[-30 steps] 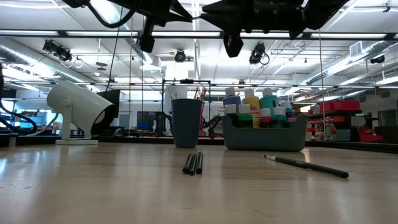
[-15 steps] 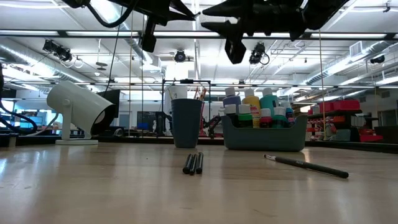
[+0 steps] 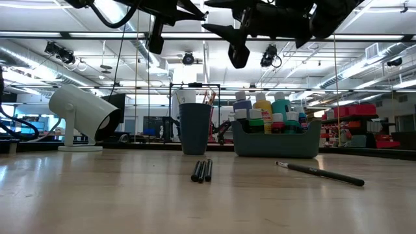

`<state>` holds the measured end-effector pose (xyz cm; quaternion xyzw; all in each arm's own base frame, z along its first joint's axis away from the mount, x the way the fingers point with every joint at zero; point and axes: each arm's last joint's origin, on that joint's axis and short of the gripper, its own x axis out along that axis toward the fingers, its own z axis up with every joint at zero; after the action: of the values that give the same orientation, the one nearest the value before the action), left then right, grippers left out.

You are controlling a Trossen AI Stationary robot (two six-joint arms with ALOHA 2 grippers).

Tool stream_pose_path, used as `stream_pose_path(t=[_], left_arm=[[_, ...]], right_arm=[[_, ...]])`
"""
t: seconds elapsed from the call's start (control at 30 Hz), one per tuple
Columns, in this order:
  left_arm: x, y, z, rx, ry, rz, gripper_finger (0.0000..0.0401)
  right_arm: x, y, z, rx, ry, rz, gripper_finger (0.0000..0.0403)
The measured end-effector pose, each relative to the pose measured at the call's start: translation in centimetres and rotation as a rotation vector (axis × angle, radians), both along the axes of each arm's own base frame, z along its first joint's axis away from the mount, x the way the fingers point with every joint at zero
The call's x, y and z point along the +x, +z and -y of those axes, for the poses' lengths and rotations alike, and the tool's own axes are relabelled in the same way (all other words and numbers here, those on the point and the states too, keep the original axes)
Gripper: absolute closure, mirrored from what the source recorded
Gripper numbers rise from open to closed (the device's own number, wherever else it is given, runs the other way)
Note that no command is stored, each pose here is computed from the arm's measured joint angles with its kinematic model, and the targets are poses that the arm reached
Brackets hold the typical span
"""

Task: Pick & Place Paint Supplies
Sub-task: Put the gold paint brush into the blue cup

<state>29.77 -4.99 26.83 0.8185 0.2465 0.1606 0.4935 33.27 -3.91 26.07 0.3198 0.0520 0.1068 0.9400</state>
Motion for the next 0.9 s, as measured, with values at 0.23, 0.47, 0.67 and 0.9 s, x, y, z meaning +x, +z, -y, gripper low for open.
stream_pose_path(t=[0.23, 0.47, 0.67, 0.9], left_arm=[[0.0, 0.0, 0.0, 0.006, -0.015, -0.003, 0.0392], [0.2, 0.4, -0.5, -0.003, -0.047, 0.046, 0.0396], [0.4, 0.5, -1.5, 0.002, -0.036, 0.052, 0.0394], [0.4, 0.5, -1.9, -0.007, -0.027, 0.06, 0.0392]], right_arm=[[0.0, 0.1, -0.1, 0.015, 0.018, 0.01, 0.0228], [0.0, 0.2, -0.1, -0.003, 0.017, 0.022, 0.0247], [0.0, 0.3, -0.1, -0.008, 0.017, 0.033, 0.0275], [0.0, 0.3, 0.0, -0.024, 0.013, 0.035, 0.0342]])
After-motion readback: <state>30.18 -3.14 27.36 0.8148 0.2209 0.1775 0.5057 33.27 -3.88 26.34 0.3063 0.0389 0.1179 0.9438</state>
